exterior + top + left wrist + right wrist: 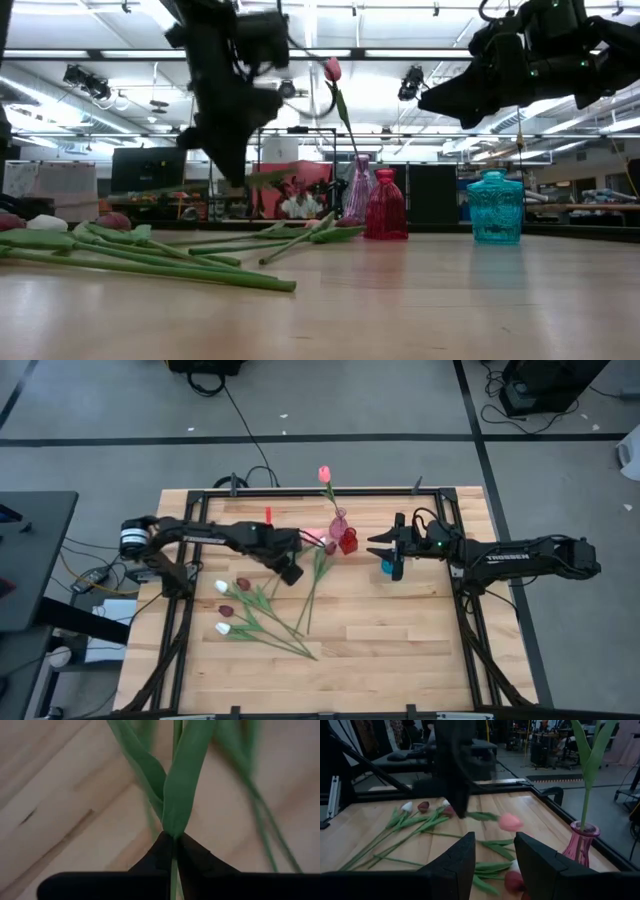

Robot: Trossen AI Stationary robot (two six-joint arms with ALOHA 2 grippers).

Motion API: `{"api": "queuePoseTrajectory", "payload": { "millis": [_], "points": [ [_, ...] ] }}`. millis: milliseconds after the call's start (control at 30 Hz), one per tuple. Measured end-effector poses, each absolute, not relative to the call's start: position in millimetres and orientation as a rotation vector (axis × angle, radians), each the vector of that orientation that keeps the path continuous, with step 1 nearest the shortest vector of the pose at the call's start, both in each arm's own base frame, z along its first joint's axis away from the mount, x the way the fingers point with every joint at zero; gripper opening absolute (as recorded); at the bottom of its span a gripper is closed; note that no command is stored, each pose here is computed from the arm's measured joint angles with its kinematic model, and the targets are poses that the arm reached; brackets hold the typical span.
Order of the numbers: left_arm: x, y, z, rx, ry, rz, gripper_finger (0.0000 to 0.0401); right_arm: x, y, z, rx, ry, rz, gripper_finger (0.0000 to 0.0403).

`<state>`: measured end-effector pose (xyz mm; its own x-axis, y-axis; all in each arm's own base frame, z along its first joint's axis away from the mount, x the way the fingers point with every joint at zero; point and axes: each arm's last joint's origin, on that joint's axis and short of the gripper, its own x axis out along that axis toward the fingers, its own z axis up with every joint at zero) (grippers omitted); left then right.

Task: Sort flowers into vase by color
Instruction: Put the bottom pink flower into the pink vase

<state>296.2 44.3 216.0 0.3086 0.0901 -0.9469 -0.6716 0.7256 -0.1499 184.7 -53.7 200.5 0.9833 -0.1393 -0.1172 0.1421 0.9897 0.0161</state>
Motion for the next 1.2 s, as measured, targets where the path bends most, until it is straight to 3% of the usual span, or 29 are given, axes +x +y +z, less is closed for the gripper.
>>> {"api": "queuePoseTrajectory", "payload": {
  "millis": [167,300,500,700,933,1200],
  "points": [
    [292,19,232,-0.524,1.119,0.455,0.0020,183,-55,199,0.029,0.140,-0.172,0.0151],
    [307,9,241,-0.439,0.922,0.444,0.0020,178,-58,200,0.029,0.153,-0.237,0.0151],
    [341,7,271,-0.140,0.497,0.320,0.0020,161,-59,213,0.019,0.110,-0.296,0.0151],
    [361,19,296,0.175,0.161,0.416,0.0020,144,-55,222,-0.020,0.070,-0.307,0.0151],
    [373,58,299,0.177,-0.013,0.501,0.0017,137,-53,219,-0.054,0.044,-0.325,0.0151],
    [377,75,336,0.182,-0.096,0.470,0.0015,137,-53,220,-0.063,0.035,-0.332,0.0151]
  ]
}}
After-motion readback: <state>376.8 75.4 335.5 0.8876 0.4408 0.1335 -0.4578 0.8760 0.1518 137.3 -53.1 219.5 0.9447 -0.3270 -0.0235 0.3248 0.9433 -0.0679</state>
